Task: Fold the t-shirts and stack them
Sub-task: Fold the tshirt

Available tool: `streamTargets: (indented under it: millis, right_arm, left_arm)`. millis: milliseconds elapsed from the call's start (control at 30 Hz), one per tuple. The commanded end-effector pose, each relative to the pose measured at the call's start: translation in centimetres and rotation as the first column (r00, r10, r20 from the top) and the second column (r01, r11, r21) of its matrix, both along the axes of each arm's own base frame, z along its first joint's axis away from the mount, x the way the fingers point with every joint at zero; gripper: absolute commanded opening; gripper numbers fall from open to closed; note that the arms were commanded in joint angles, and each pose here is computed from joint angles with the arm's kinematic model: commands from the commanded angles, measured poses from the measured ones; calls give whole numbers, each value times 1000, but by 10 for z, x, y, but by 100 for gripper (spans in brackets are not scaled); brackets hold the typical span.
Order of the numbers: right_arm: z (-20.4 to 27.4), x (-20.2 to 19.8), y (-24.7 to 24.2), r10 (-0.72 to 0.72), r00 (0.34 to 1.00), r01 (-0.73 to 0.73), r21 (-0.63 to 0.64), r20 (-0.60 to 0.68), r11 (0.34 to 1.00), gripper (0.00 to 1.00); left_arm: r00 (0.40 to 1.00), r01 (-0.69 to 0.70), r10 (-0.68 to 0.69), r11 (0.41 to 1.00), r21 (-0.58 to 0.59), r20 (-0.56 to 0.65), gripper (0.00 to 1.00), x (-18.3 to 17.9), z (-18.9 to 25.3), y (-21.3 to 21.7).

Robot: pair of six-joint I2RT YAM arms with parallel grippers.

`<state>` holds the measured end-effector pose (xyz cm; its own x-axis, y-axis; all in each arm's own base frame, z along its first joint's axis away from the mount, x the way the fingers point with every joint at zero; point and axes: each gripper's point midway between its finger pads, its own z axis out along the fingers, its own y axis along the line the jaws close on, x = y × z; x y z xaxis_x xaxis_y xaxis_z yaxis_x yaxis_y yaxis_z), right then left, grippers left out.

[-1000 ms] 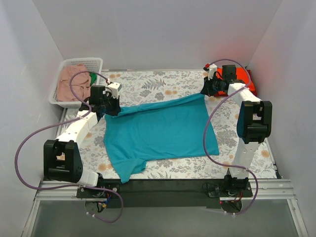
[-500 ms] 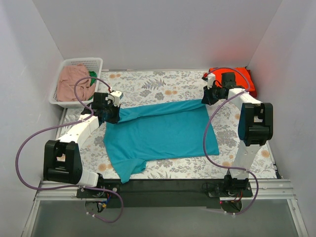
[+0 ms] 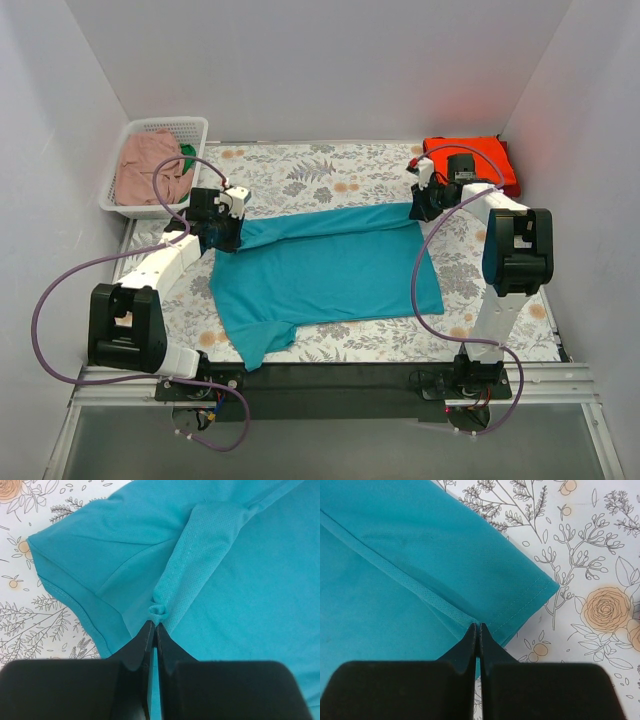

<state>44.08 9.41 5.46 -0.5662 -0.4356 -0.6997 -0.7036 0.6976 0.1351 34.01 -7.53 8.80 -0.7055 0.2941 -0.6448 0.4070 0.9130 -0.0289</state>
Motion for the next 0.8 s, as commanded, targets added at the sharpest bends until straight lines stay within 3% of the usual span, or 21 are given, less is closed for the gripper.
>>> streamTargets:
  millis: [0, 100, 133, 167, 267, 333, 400, 433, 567, 767]
  right_arm:
    - [16, -5, -4, 32, 999, -31, -17, 31, 999, 1]
    - [15, -10, -8, 67, 998, -66, -49, 9, 997, 8]
    - [16, -11, -10, 78, 997, -76, -64, 15, 995, 15]
    - [16, -12, -14, 74, 997, -73, -78, 10, 994, 33]
    - [32, -10, -15, 79, 996, -76, -70, 37, 995, 57]
    - [40, -10, -14, 85, 995, -82, -61, 45, 995, 63]
    - [43, -5, -9, 73, 997, -72, -31, 32, 997, 60]
    - [44, -3, -9, 63, 998, -62, -22, 21, 998, 51]
    - [36, 3, 5, 61, 997, -61, -6, -42, 998, 30]
    - [3, -2, 18, 64, 990, -70, -42, -126, 997, 25]
  left_arm:
    - [998, 68, -68, 998, 0, -12, 0, -6, 3, -5]
    - [985, 158, -158, 987, -11, -67, 0, -21, -3, -11]
    - [977, 194, -195, 981, -27, -89, 6, -29, -3, -15]
    - [968, 231, -232, 973, -20, -92, 20, -32, -3, -15]
    - [951, 291, -295, 955, -59, -88, 42, -38, 9, -24]
    - [949, 305, -310, 949, -77, -59, 47, -30, 20, -29]
    - [950, 302, -308, 948, -101, -47, 50, -21, 23, -34]
    - [956, 288, -293, 952, -106, -34, 50, -12, 24, -36]
    - [973, 201, -215, 968, -152, -87, 51, 26, 13, -43]
    - [973, 150, -185, 960, -235, -135, 51, 57, 2, -64]
